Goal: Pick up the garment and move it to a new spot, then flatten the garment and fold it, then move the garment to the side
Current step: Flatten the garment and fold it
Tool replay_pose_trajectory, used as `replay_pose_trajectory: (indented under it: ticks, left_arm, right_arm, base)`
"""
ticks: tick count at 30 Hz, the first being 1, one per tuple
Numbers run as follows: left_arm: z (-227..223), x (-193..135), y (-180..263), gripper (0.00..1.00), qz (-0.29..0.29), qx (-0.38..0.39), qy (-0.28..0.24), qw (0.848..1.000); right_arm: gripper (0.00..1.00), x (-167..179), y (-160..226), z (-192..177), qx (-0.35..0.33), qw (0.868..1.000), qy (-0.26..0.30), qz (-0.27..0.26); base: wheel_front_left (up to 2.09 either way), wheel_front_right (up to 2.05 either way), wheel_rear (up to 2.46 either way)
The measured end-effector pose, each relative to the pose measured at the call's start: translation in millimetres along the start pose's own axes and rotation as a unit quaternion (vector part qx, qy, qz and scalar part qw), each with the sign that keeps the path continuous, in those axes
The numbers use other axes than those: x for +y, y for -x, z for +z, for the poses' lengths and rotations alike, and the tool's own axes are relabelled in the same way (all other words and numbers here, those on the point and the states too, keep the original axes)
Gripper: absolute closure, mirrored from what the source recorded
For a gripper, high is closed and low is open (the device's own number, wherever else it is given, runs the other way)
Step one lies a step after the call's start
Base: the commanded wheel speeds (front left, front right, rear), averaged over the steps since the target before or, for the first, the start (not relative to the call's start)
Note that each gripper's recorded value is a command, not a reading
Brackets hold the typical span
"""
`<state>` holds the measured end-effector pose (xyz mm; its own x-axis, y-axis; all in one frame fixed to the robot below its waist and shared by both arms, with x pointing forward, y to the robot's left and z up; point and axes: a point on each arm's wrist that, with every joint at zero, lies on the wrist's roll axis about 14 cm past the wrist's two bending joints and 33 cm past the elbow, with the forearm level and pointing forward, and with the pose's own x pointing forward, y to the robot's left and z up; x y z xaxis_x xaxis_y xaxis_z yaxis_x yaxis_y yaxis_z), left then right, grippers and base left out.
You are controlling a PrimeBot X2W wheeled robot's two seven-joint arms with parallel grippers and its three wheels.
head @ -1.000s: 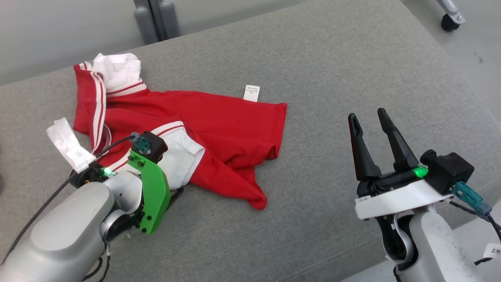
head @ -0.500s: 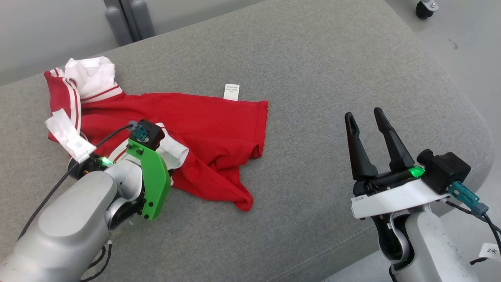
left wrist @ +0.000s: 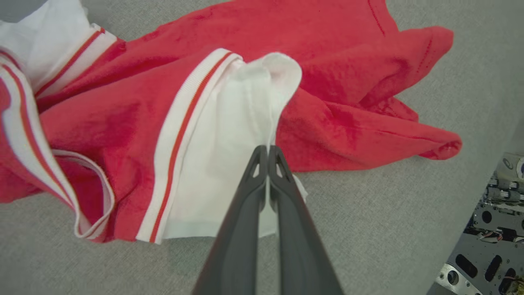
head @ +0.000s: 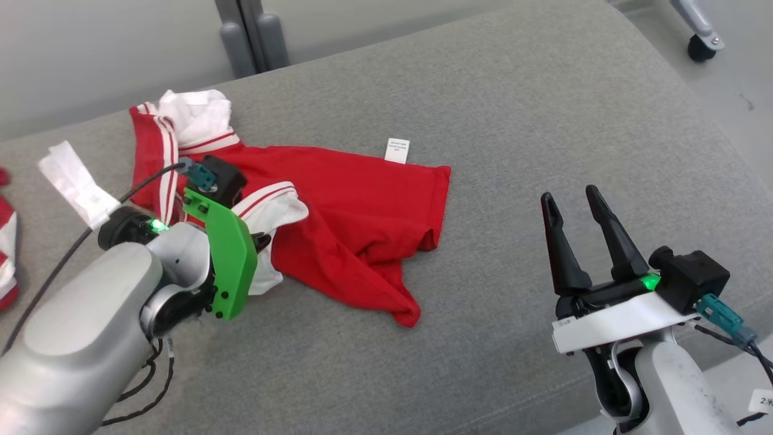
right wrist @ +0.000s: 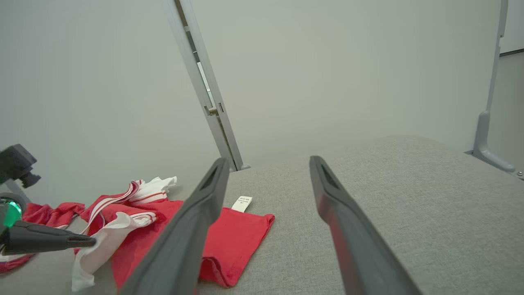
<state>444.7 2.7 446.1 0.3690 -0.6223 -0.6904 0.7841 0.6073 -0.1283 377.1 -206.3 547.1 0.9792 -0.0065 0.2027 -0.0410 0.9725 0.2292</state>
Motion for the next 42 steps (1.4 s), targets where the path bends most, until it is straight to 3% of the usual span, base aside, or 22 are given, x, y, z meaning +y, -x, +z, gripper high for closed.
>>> replay_pose_trajectory:
  ticks: [7,15,20,26,27,28,29,30,38,42]
  left_arm:
    - [-34.3,18.8,59.7,1.00,0.034,0.048,0.023,0.998]
    - [-104.0,8.7,115.0,1.00,0.048,0.125,0.073,0.988]
    - [-138.5,-3.0,128.5,1.00,0.052,0.157,0.102,0.981]
    - [-182.5,-13.6,114.6,1.00,0.051,0.199,0.124,0.971]
    - [-182.2,-17.5,107.4,0.72,0.043,0.189,0.135,0.972]
    - [-181.8,-23.4,99.6,0.21,0.032,0.178,0.149,0.972]
    - [-180.7,-27.9,93.6,0.06,0.024,0.168,0.157,0.973]
    - [-178.5,-28.8,89.8,0.00,0.022,0.157,0.162,0.974]
    - [-124.4,8.1,98.9,0.00,0.078,0.018,0.165,0.983]
    - [-69.0,41.2,131.1,0.00,0.143,-0.124,0.168,0.967]
  right_arm:
    - [0.00,18.7,-2.6,-7.8,0.010,0.999,-0.005,0.034]
    - [0.00,40.0,-9.1,-6.7,0.007,0.997,-0.005,0.074]
    - [0.00,49.9,-13.7,-4.5,0.003,0.996,-0.006,0.091]
    - [0.00,43.7,-18.8,-7.2,0.005,0.996,-0.004,0.084]
    - [0.00,42.1,-18.9,-8.5,0.007,0.997,-0.004,0.082]
    - [0.00,40.7,-18.9,-9.9,0.009,0.997,-0.004,0.080]
    - [0.00,39.3,-18.5,-10.9,0.010,0.997,-0.003,0.077]
    - [0.00,38.1,-18.0,-11.3,0.011,0.997,-0.003,0.076]
    - [0.00,34.4,-14.5,-8.8,0.009,0.998,-0.003,0.070]
    - [0.00,36.4,-11.7,-4.2,0.003,0.998,-0.008,0.070]
  base:
    - [0.00,0.00,0.00]
    - [0.00,0.00,0.00]
    - [0.00,0.00,0.00]
    - [0.00,0.00,0.00]
    - [0.00,0.00,0.00]
    - [0.00,0.00,0.00]
    - [0.00,0.00,0.00]
    - [0.00,0.00,0.00]
    - [0.00,0.00,0.00]
    - [0.00,0.00,0.00]
